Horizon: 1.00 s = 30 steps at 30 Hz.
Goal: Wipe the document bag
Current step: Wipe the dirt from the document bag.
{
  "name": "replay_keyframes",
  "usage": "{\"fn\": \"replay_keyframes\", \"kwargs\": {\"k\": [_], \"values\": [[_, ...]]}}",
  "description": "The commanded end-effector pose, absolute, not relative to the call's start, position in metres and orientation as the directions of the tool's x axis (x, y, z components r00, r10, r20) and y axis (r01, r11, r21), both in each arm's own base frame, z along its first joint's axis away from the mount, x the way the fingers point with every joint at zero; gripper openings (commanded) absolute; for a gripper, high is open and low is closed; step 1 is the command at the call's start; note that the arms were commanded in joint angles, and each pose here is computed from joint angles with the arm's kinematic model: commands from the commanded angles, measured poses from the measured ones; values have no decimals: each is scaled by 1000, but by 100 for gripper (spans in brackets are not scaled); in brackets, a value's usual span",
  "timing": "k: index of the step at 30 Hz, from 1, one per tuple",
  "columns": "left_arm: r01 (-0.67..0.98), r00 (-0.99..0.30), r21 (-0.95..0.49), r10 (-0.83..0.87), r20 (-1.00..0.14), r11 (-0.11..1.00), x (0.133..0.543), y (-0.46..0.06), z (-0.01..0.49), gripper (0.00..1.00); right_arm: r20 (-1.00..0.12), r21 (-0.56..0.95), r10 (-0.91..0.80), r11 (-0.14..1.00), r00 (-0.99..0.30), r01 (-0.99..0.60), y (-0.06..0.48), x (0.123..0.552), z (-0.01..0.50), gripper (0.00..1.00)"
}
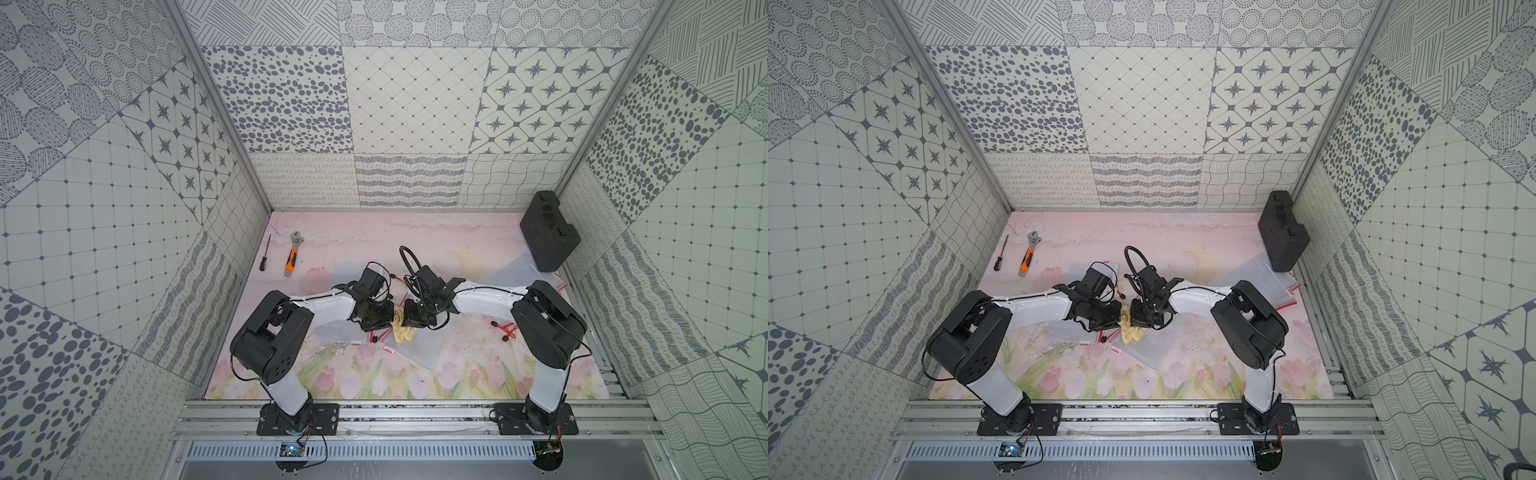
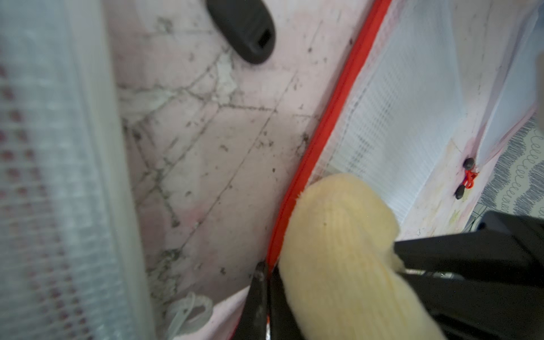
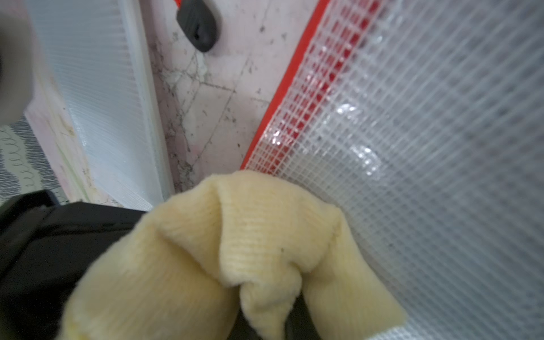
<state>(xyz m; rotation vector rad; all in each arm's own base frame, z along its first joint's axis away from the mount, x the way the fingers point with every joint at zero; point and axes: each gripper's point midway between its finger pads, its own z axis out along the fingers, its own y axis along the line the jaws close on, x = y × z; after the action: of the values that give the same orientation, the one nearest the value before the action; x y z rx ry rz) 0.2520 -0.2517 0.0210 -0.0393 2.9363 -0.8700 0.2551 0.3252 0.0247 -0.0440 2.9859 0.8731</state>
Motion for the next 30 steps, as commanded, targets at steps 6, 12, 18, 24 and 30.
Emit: {"fn": "replay_keyframes", "kwargs": {"k": [6, 12, 18, 24, 30], "values": [[-5, -995, -463, -50, -85, 886, 256, -239, 15, 0, 63, 272, 257, 925, -964, 265, 144, 235, -8, 0], [-5, -995, -471, -53, -88, 882, 260, -243, 17, 0, 3, 268, 283, 924, -959, 274, 139, 248, 15, 0], [-20, -995, -487, -66, -76, 873, 260, -247, 16, 0, -6, 354, 89, 932, -996, 81, 256, 246, 22, 0], [-47, -993, -489, -92, -69, 871, 258, -245, 15, 0, 6, 402, 10, 916, -1000, 11, 310, 231, 20, 0], [-68, -992, -524, -113, -55, 849, 260, -253, 14, 0, 24, 281, -29, 960, -999, -21, 270, 232, 3, 0]]}}
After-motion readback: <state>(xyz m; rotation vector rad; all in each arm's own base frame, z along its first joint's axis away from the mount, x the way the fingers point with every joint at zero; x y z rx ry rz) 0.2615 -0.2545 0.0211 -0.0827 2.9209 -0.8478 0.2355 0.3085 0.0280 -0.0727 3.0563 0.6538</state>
